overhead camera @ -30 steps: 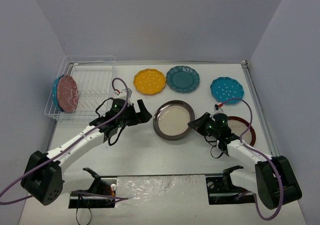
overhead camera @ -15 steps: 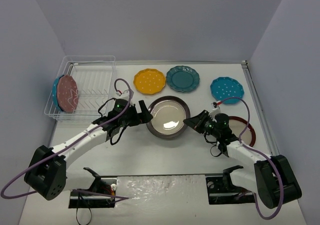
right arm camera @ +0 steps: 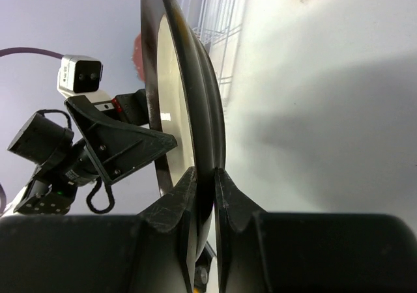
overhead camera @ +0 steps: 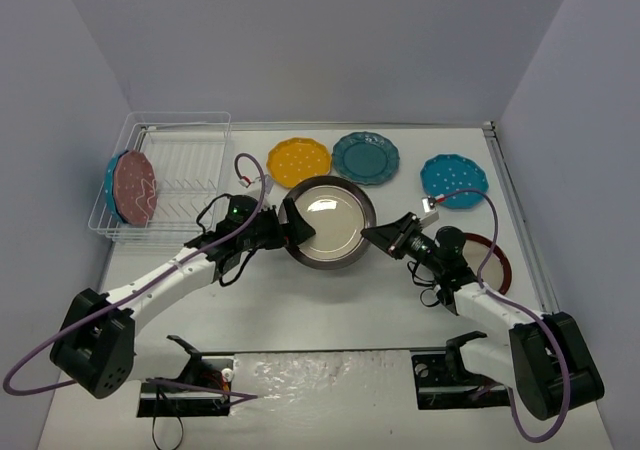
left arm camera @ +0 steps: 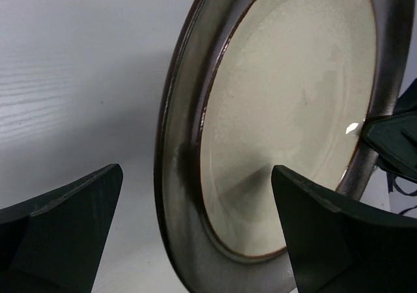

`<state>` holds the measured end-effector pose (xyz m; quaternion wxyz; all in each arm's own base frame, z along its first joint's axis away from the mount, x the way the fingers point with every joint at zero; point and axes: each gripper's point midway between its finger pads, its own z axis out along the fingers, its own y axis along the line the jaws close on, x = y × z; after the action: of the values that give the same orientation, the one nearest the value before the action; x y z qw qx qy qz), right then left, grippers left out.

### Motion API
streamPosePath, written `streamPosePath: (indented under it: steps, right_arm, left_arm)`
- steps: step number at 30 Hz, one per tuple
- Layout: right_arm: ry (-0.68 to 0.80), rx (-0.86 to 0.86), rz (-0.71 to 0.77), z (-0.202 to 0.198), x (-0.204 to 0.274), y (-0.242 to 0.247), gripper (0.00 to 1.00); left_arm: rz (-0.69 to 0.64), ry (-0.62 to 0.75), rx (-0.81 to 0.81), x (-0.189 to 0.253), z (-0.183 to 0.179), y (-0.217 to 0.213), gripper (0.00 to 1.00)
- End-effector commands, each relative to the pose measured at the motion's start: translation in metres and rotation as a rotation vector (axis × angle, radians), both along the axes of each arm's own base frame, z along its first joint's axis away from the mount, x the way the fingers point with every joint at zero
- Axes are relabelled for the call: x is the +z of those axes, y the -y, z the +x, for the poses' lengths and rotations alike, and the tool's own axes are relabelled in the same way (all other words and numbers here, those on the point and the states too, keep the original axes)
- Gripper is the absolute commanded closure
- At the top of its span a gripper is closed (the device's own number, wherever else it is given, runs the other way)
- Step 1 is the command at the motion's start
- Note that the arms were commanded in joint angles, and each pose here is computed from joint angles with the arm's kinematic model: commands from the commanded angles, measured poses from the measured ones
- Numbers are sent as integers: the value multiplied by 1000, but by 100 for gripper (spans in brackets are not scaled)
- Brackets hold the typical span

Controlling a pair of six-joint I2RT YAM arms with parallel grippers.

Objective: Load the plates into the dish rack

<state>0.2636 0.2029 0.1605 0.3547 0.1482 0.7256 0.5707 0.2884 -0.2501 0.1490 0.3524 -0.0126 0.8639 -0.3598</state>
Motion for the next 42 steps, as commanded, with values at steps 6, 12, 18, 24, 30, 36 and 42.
streamPosePath:
  steps: [6,12,18,24,30,36,42]
  right_arm:
    - [328,87,194,-14,93,-6,100]
    - [323,76,197,-13,88,0,100]
    - [337,64,185,-12,89,7,100]
    - [344,66,190,-11,92,7,100]
    - [369,83,204,-15,99,6,100]
    - [373,82,199,-16,100,6,100]
    - [363,80,196,-14,95,6,100]
  left_arm:
    - [-244,213,-131,79,3,29,15]
    - [-257,228,-149,88,-1,26,27]
    - [-237,229,-141,93,-2,17,27]
    - [-252,217,-178,95,-4,23,28]
    - [-241,175,-183,82,0,27,29]
    - [-245,156,-191,79,1,30,30]
    - [-270,175,-201,90,-2,31,54]
